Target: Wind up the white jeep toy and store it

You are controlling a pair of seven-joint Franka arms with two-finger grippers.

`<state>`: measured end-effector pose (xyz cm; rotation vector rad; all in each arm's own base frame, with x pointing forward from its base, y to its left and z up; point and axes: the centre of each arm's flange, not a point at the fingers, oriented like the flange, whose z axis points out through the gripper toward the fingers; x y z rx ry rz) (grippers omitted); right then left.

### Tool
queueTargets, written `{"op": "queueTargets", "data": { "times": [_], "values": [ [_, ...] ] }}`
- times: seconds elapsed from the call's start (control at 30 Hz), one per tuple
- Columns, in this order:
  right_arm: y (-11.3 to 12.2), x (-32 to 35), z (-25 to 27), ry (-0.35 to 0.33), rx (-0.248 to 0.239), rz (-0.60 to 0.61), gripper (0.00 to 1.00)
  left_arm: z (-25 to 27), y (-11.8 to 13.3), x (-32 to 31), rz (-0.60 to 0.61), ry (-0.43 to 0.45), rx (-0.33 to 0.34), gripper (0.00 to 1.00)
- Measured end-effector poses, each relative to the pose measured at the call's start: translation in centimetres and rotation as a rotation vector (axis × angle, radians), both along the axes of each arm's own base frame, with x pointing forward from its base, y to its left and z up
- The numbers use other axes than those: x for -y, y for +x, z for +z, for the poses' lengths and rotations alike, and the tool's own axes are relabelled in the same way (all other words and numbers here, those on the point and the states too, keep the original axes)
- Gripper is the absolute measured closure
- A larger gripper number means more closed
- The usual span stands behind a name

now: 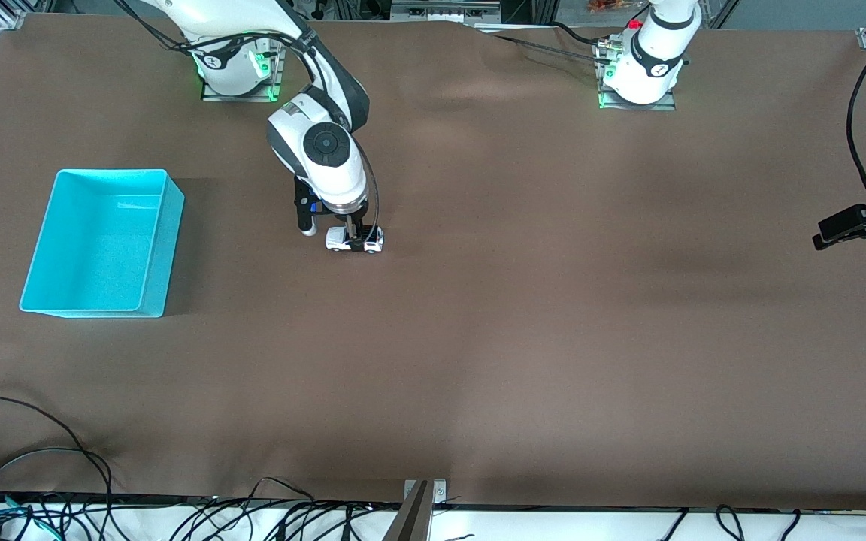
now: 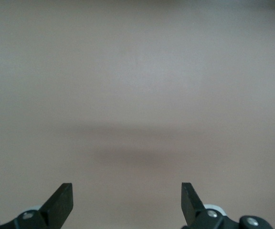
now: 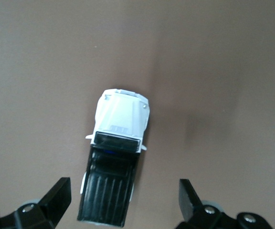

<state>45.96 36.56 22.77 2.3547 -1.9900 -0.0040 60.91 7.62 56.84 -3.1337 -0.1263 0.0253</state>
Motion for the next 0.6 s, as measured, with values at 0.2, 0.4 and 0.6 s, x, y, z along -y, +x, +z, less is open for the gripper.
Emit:
{"op": "queueTargets", "data": {
  "times": [0.2,0.4,0.6],
  "values": [
    [-0.6,0.1,-0.8,-0.016,-0.006,-0.010,0.00,-0.1,0.0,0.0,0.000,0.000,-0.003,0.00],
    [-0.7,-0.2,-1.4,-0.027,0.018,-0.023,0.00,-0.1,0.0,0.0,0.000,0.000,-0.003,0.00],
    [-0.9,-0.5,-2.4,-0.031,0.039,-0.030,0.00,-0.2,0.0,0.0,0.000,0.000,-0.003,0.00]
  ]
}}
